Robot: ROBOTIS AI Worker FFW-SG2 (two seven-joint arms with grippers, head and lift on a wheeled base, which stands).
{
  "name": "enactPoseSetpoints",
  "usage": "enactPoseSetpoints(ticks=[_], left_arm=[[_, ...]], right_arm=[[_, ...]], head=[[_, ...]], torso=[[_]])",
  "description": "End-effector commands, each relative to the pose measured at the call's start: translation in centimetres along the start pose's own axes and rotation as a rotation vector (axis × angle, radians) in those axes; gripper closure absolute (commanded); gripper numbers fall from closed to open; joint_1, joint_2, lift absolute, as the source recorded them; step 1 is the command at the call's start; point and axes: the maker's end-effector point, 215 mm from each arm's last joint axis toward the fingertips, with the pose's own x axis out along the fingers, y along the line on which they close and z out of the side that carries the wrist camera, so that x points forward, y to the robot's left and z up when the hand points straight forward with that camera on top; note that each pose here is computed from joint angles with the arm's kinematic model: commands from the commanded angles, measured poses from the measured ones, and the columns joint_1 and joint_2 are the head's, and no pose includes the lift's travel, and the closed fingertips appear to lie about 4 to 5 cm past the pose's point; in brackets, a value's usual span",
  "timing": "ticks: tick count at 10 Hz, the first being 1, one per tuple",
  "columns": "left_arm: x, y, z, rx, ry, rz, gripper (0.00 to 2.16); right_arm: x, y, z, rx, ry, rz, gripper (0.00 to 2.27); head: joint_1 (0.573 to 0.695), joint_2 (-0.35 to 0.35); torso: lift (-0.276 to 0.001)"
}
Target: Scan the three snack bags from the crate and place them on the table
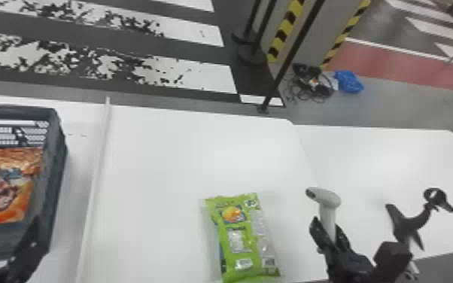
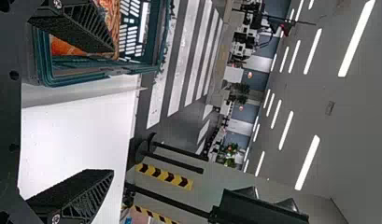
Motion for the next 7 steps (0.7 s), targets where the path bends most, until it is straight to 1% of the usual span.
enactPoseSetpoints(ticks=[1,3,5,6,7], left_arm=[[0.5,-0.1,-0.7,-0.008,0.006,0.0,0.07],[1.4,-0.5,-1.6,-0.012,0.014,-0.006,0.07],[2.2,-1.2,-2.0,-0.005,0.014,-0.008,0.07],[2.5,-1.2,-2.1,-0.007,0.015,-0.005,0.07],[2.6,-1.1,-2.4,-0.008,0.017,-0.004,0.07]], right_arm=[[-2.8,0.1,-0.7,0.012,-0.007,-0.006,2.22],[-5.0,-0.1,-2.6,0.034,0.028,0.006,2.22],[-7.0,0.8,-4.3,0.074,0.077,0.057,2.22],[-7.8,1.2,-5.0,0.075,0.091,0.067,2.22],[-8.5,1.6,-5.7,0.1,0.105,0.089,2.22]], head=[[0.695,-0.35],[0.695,-0.35],[0.695,-0.35],[0.695,-0.35],[0.695,-0.35]], torso=[[-0.037],[-0.037],[-0.037],[-0.037],[-0.037]])
